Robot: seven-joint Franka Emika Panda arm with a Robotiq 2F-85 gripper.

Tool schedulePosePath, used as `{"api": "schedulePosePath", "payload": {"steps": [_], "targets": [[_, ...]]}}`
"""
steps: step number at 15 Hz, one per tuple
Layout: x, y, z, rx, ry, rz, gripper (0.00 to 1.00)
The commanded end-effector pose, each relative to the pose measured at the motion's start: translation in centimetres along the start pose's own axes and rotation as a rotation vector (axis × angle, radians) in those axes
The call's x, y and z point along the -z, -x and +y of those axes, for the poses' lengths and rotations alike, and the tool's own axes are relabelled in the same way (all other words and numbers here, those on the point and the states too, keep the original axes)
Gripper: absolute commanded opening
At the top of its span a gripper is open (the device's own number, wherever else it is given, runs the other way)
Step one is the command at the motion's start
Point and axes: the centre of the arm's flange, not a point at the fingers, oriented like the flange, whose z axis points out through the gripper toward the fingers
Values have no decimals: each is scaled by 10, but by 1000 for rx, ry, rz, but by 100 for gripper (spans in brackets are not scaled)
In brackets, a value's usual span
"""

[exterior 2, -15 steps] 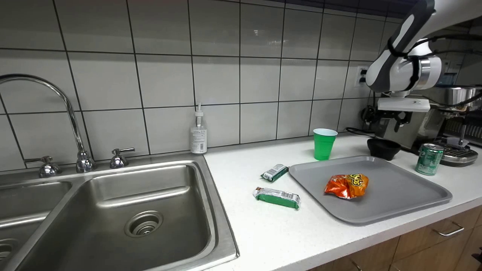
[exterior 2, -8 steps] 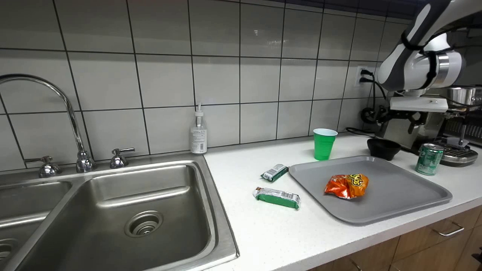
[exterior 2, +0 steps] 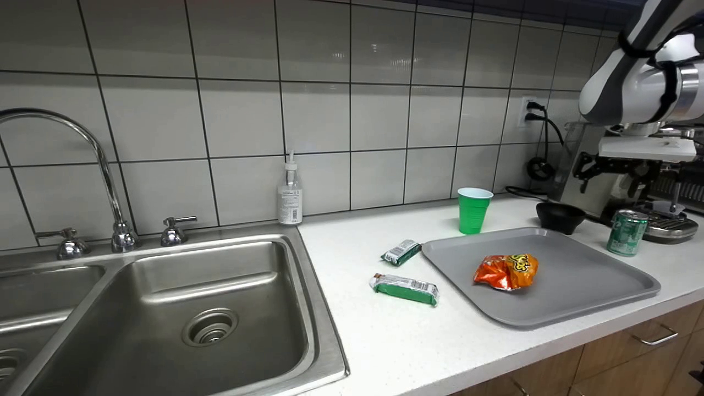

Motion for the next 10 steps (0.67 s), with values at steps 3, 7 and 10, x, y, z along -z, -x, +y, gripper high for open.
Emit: {"api": "schedulePosePath", "payload": {"steps": [3,7,10], "targets": [[16,28,32,-63,13,-11,100],[11,38,50,-111,24,-25,100],[5,41,59,-136,30,-34,100]]}}
